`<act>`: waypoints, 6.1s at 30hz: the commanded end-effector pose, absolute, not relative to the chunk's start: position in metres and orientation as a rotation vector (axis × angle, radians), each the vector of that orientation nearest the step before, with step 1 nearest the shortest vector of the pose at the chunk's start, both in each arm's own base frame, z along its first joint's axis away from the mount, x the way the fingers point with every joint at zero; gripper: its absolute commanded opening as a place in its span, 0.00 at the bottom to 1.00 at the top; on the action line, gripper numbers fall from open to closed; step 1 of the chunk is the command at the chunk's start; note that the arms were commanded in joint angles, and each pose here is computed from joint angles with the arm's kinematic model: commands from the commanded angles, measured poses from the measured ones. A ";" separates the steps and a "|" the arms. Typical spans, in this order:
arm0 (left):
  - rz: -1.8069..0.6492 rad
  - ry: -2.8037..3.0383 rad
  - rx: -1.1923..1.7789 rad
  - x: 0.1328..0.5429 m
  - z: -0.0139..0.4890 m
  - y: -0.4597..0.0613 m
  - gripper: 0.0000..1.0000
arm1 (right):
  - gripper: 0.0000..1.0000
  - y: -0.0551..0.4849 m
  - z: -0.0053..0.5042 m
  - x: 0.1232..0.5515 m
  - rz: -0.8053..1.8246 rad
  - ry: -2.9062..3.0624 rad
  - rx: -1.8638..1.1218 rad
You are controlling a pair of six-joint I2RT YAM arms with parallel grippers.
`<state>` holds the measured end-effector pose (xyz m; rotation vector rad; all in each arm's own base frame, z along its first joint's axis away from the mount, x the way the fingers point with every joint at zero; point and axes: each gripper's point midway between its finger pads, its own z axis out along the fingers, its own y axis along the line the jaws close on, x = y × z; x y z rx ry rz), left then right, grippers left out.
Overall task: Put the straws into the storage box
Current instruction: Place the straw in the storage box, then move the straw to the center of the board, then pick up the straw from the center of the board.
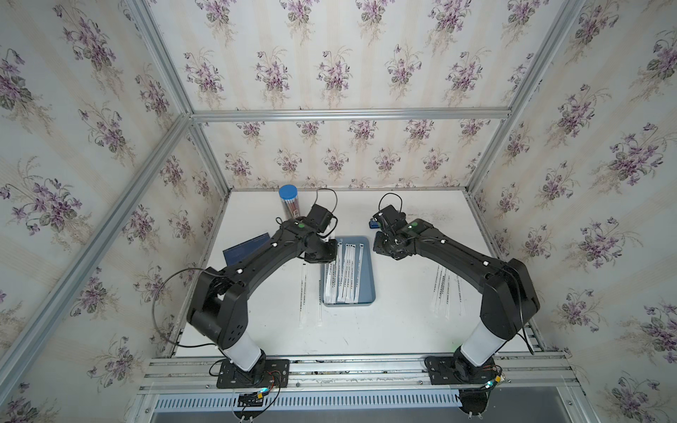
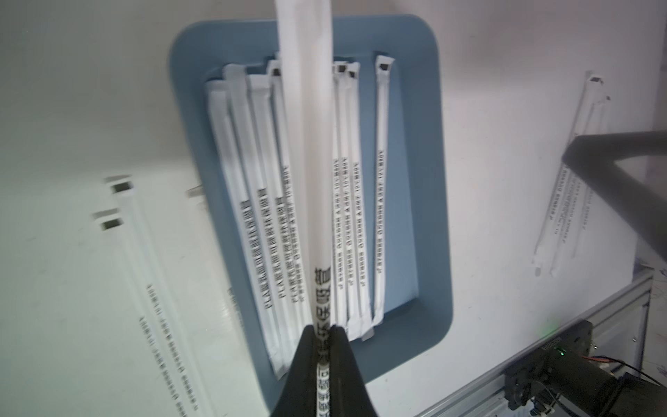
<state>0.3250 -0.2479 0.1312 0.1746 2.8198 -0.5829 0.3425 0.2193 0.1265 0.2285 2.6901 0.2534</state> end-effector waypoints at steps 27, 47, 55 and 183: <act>-0.717 2.946 0.213 0.341 0.035 -0.338 0.09 | 0.29 0.196 0.117 0.338 0.225 2.695 0.255; -0.637 2.982 0.148 0.344 0.020 -0.320 0.10 | 0.29 0.197 0.117 0.337 0.233 2.693 0.260; -0.639 2.986 0.110 0.345 0.020 -0.317 0.11 | 0.29 0.198 0.117 0.336 0.235 2.691 0.258; -0.037 2.716 -0.040 0.315 0.102 -0.118 0.91 | 0.03 0.182 0.090 0.316 0.330 2.821 0.099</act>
